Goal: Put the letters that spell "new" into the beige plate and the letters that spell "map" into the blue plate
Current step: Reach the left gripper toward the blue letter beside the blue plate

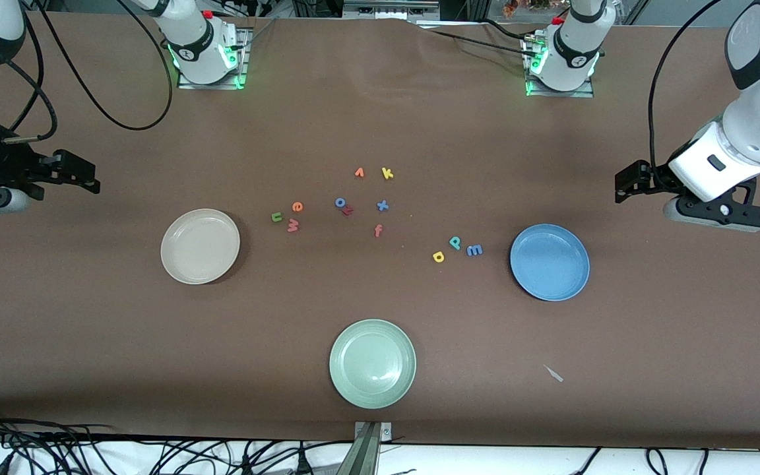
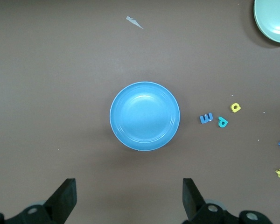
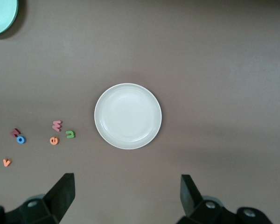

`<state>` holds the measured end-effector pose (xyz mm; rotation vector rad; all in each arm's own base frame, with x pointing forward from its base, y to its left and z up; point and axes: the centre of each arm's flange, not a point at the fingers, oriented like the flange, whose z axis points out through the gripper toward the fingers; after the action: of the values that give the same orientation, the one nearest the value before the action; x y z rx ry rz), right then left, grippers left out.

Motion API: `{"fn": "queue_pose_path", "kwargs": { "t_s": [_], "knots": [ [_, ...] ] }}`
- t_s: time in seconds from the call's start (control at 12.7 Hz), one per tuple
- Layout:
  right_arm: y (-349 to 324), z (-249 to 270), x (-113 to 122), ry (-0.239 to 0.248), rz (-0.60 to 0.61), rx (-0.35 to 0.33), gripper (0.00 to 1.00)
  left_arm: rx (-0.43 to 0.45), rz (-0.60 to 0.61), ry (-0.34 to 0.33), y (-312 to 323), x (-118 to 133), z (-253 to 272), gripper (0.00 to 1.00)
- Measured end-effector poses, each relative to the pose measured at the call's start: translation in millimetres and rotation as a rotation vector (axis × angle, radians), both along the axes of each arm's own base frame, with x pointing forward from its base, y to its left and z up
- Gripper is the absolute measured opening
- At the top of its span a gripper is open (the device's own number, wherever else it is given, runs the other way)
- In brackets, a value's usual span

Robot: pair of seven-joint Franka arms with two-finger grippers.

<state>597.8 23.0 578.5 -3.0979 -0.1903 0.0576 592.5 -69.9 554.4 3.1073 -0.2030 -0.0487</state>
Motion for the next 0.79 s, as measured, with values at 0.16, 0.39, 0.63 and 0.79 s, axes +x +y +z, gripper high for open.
{"fn": "queue_pose_path", "kwargs": {
  "t_s": [0.16,0.39,0.63,0.79],
  "knots": [
    [-0.4,0.0,0.0,0.0,-0.001,0.0,1.0,0.0,-0.01,0.011,-6.3,2.9,-8.5,1.0],
    [-1.5,0.9,0.6,-0.007,-0.003,0.0,1.0,-0.003,-0.027,0.02,-16.2,16.2,-35.4,1.0],
    [-5.4,2.3,2.4,-0.022,-0.01,0.0,1.0,-0.005,-0.07,0.055,-34.3,26.3,-67.9,1.0],
    [-6.0,2.4,2.5,-0.023,-0.011,0.0,1.0,-0.015,-0.113,0.076,-46.5,34.6,-85.4,1.0]
  ]
}}
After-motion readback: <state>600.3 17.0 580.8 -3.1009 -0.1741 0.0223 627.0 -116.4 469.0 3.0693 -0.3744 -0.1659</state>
